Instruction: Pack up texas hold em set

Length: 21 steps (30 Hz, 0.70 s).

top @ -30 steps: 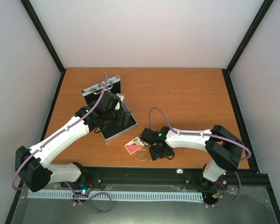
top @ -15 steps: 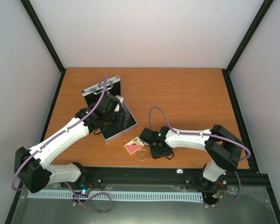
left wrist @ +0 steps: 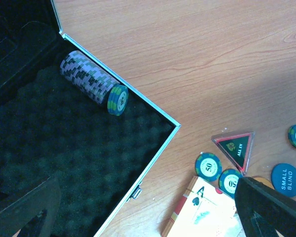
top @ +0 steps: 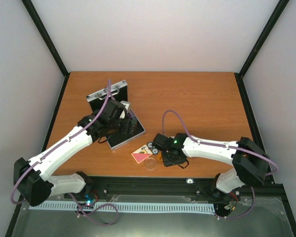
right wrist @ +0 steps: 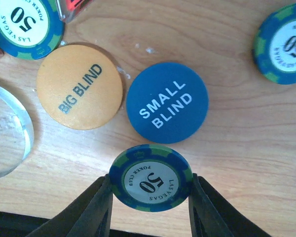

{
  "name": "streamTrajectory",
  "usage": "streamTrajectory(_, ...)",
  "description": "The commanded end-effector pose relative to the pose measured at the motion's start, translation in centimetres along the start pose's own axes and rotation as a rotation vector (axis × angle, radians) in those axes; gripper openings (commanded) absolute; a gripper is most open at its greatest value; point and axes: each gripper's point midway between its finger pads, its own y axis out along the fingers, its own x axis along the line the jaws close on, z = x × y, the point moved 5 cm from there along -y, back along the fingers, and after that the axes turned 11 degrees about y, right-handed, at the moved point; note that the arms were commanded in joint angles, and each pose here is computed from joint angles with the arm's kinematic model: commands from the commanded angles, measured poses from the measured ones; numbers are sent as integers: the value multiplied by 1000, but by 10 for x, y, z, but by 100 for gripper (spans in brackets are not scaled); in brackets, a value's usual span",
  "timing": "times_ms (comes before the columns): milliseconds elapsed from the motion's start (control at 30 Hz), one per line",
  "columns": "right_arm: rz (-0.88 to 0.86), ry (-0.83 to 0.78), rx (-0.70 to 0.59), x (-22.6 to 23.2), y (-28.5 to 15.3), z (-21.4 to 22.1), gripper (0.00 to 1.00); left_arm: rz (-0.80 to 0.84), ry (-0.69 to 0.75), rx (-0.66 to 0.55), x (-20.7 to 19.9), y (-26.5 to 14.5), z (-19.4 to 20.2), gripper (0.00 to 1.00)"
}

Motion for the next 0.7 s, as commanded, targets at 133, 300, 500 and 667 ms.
streamTrajectory(133, 103, 38, -96, -22, -13, -18, 42, 24, -25, -52, -2, -9, -3, 100)
streamTrajectory(300, 80, 73, -117, -30, -12, -45, 41, 28, -23, -48, -2, -11, -1, 100)
streamTrajectory(500, 63, 98, -117, -42, -10, -74, 41, 30, -21, -54, -3, -12, -4, 100)
streamTrajectory(667, 85, 88, -98, -45, -2, -78, 41, 27, -26, -58, -2, -13, -5, 100)
